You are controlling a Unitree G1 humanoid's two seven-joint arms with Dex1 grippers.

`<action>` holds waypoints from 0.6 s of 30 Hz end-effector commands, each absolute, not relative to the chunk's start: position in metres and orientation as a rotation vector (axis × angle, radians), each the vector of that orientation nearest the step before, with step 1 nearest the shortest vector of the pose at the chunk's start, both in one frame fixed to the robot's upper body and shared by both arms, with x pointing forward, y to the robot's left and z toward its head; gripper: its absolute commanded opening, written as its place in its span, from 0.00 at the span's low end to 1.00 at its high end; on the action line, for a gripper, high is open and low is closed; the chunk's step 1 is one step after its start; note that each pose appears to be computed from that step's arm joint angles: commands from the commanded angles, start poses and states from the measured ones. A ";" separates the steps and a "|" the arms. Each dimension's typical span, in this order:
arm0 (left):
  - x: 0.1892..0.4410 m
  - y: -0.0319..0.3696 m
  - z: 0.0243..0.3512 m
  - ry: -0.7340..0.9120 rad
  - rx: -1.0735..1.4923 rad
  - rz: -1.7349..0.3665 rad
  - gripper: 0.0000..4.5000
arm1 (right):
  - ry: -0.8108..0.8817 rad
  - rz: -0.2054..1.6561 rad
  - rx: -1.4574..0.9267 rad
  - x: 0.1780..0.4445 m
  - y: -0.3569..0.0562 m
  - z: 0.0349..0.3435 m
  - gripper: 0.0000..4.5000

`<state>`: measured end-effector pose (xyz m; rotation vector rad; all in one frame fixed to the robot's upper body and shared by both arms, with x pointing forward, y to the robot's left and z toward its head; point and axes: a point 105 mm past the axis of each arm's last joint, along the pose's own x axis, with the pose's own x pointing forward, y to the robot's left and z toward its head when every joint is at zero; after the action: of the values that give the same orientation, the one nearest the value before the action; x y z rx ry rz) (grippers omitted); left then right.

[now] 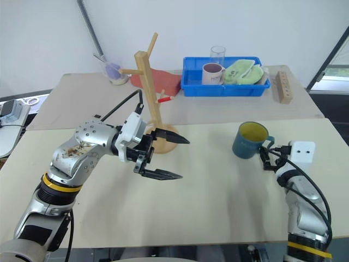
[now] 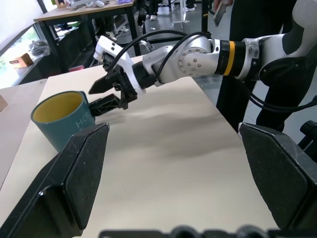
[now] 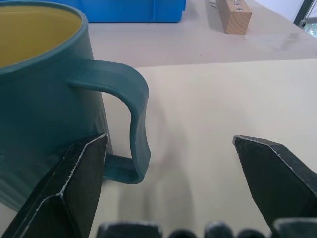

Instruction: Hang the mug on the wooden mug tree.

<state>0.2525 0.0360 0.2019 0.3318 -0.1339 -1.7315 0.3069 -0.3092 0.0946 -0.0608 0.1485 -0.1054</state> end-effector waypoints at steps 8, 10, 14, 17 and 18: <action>0.257 0.042 0.208 -0.158 0.361 -1.690 1.00 | 0.109 -0.038 -0.030 0.317 -0.297 0.107 0.21; 0.258 0.044 0.207 -0.153 0.358 -1.670 1.00 | 0.102 -0.016 -0.034 0.318 -0.293 0.111 0.06; 0.260 0.058 0.208 -0.128 0.329 -1.612 1.00 | 0.064 0.064 -0.111 0.319 -0.283 0.129 0.01; 0.257 0.076 0.216 -0.138 0.245 -1.534 1.00 | 0.011 0.171 -0.244 0.317 -0.268 0.153 0.01; 0.254 0.088 0.220 -0.134 0.195 -1.495 1.00 | -0.018 0.235 -0.335 0.317 -0.258 0.166 0.01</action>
<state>0.2601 0.0748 0.1996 0.2254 -0.0722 -1.5404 0.3174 -0.2761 0.1281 -0.2086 0.1092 0.1423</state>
